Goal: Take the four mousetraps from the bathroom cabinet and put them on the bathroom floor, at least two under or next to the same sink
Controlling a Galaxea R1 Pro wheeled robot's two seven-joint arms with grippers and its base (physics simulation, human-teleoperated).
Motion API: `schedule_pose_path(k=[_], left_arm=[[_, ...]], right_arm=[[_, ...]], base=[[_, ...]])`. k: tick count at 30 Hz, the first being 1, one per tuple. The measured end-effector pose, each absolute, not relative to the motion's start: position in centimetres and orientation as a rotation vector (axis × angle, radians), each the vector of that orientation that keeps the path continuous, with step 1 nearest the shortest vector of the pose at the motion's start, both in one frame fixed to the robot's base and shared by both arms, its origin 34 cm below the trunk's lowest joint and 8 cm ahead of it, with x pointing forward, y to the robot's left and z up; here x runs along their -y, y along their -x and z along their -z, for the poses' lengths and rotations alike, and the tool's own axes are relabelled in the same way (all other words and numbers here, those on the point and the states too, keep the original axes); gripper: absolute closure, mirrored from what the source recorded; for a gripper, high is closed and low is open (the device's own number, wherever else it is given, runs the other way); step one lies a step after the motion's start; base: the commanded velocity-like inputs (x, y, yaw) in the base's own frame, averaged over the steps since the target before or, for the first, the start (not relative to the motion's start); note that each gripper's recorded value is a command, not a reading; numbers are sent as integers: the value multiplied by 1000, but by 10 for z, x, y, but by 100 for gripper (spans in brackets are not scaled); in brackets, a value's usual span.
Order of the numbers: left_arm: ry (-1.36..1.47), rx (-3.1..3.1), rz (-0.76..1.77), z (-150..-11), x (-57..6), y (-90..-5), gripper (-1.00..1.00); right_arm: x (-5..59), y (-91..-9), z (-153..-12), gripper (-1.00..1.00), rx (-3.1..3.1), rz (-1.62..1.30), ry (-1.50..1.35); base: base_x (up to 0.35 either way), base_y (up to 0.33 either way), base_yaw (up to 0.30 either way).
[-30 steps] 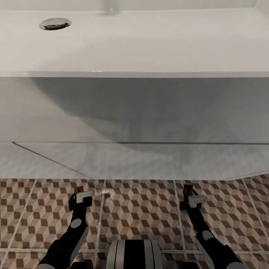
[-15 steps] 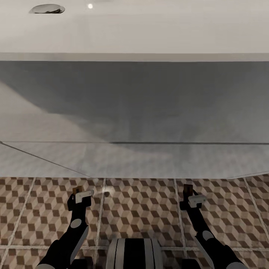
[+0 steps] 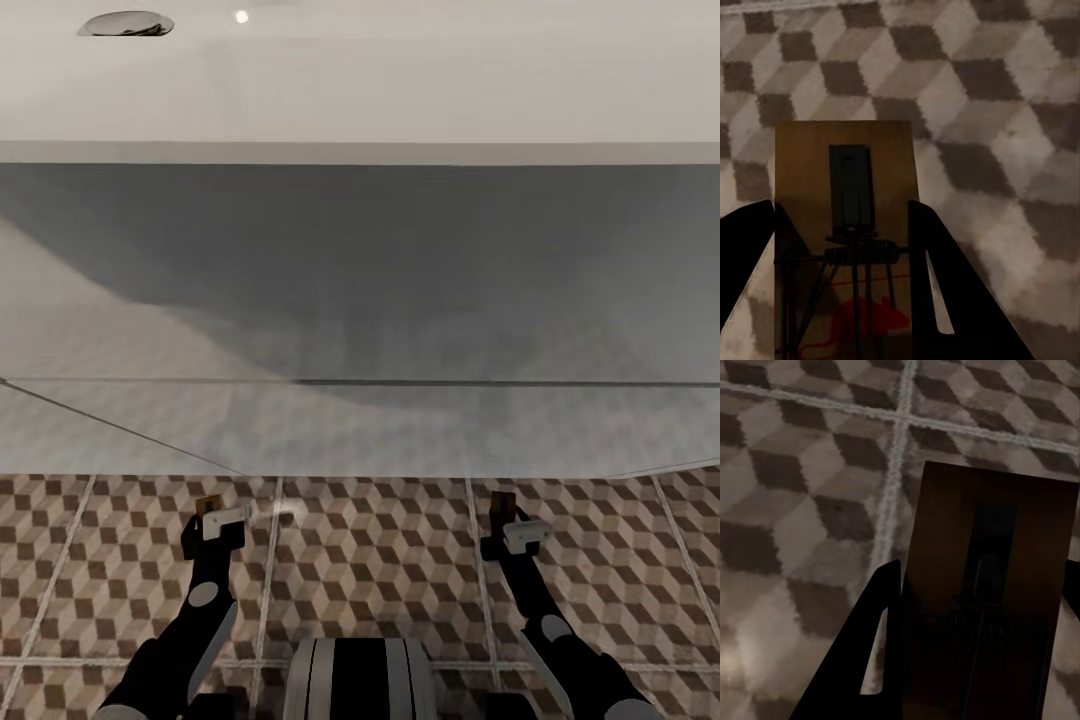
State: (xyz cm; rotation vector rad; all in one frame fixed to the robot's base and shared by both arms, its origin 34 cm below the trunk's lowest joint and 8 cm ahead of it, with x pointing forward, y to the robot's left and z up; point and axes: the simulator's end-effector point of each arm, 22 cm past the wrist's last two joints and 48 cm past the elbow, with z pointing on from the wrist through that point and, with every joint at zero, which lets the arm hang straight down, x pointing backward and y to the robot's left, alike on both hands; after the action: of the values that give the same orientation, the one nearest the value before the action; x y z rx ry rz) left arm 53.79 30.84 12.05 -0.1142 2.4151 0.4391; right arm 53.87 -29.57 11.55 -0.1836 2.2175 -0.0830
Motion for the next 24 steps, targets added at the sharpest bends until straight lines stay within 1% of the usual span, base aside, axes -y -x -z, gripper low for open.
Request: schedule_pose_path(k=[12, 24], left_arm=[[108, -2419, -435, -128, -306, -559, 100], [114, -2418, -433, -128, -306, -561, 100]], right_arm=[[296, -562, -122, 100, -2185, 85, 180], [296, -571, -124, 100, -2173, 87, 173]], base=[[0, 0, 0], [0, 0, 0]])
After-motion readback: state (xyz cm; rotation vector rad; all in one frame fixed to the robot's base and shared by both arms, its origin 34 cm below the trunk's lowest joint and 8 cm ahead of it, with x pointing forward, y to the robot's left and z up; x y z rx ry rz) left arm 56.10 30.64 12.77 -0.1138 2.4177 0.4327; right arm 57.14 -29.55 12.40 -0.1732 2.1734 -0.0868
